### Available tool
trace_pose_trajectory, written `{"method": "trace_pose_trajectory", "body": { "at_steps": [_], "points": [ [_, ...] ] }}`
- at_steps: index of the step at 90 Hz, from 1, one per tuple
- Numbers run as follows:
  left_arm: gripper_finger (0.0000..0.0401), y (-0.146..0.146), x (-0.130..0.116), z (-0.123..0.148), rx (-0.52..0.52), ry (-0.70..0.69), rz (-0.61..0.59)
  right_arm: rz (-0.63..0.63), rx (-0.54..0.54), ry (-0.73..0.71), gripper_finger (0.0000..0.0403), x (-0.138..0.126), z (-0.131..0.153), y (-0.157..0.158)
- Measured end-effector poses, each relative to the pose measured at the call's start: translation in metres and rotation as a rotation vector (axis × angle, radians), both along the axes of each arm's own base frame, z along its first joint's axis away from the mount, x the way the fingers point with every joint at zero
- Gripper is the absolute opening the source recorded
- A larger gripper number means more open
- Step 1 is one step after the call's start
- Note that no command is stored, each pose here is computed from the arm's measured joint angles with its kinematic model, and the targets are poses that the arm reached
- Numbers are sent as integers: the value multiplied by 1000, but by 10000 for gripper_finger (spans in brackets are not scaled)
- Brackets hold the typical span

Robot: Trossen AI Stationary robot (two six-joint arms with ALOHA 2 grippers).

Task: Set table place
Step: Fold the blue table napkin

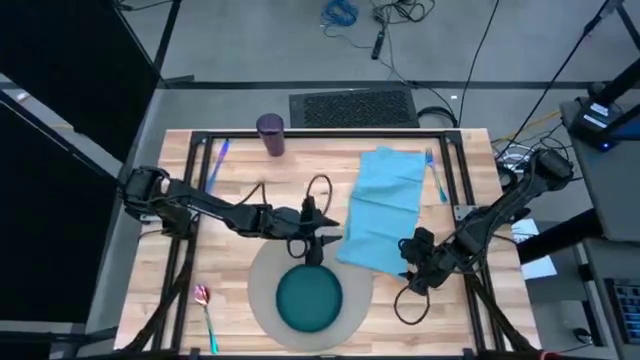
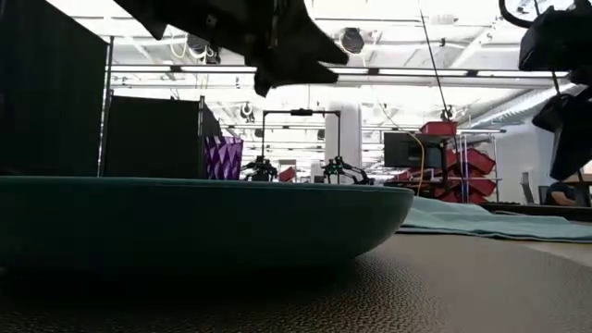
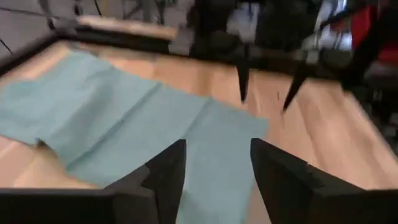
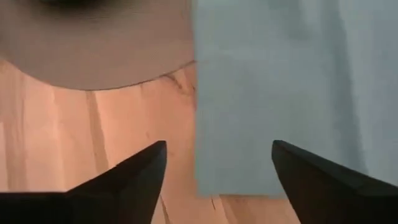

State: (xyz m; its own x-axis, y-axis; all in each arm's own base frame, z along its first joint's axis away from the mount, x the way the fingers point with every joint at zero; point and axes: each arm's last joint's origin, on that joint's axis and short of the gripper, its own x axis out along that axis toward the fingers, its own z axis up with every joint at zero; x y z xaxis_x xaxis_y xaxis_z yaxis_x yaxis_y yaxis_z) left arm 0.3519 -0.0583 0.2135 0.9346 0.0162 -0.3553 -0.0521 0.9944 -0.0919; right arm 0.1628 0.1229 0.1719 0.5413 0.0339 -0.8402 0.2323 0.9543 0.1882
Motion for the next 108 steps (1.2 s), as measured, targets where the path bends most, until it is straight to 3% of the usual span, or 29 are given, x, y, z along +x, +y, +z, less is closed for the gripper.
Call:
{"method": "trace_pose_trajectory", "body": {
  "at_steps": [8,23,44,74,108],
  "points": [
    [166,-9,12,5,50,-21,-80,33,-11,14,285,3,-5,3],
    [166,-13,28,-12,173,146,-144,50,-29,79,278,5,-17,7],
    [166,-8,46,-34,194,247,-191,44,-20,160,277,6,-30,10],
    [166,-13,54,-54,169,381,-269,38,-30,165,277,8,-33,10],
    [166,-11,54,-52,168,419,-269,37,-32,162,277,8,-33,10]
  ]
}}
